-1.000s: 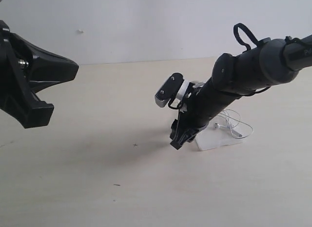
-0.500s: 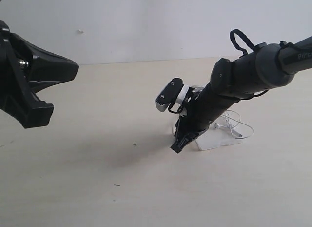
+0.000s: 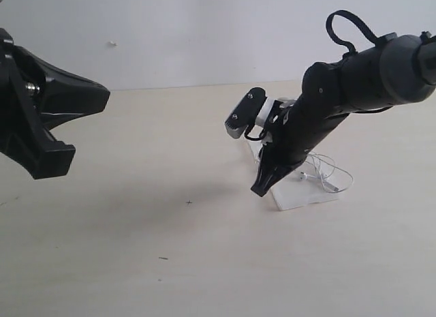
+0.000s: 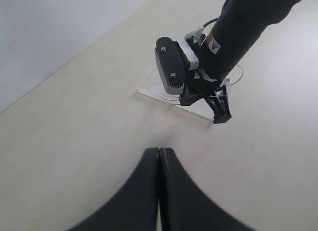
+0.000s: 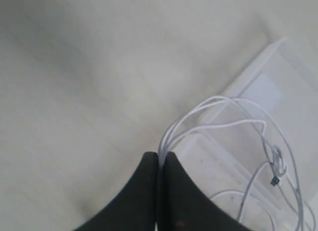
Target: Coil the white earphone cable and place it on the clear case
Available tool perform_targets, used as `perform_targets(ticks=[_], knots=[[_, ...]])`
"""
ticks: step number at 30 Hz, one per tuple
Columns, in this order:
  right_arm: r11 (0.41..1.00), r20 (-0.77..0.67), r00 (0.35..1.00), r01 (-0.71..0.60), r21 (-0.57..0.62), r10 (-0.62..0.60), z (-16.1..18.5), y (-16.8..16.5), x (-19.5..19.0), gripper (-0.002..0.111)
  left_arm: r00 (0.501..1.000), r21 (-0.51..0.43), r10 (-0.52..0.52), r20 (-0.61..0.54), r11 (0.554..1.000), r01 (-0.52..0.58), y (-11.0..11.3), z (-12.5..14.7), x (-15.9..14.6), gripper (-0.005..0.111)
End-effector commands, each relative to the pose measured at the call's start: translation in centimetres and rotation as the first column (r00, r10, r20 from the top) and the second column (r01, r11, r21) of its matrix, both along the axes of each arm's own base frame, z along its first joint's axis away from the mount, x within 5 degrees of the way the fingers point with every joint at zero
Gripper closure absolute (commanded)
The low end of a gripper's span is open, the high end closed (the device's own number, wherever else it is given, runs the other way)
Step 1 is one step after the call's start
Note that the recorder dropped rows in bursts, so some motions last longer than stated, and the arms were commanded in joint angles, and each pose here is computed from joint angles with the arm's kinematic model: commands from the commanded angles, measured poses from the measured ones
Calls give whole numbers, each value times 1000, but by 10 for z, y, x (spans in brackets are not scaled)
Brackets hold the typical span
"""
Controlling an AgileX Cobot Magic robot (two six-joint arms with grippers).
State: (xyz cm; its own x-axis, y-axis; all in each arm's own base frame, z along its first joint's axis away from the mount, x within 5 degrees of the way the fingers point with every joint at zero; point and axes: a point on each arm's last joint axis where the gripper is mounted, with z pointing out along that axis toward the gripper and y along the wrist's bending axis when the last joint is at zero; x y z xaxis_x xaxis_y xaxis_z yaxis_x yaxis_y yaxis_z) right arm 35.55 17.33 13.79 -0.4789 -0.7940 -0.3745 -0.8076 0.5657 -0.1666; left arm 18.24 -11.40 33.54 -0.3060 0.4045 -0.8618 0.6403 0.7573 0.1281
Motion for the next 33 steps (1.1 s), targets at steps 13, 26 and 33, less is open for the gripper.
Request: perform_targets(ticks=[13,26,33], knots=[[985,-27,993,112,-129,-117,3,-16,-3,108,1000,-7,-3,-10,1000,3,0,-1,-2,107],[978,-65,986,146,-150,-157,-3,-18,-5,92,1000,-7,-3,-10,1000,3,0,-1,-2,107],[970,-56,978,191,-153,-201,-3,-19,-4,63,1000,-7,-3,-10,1000,3,0,-1,-2,107]])
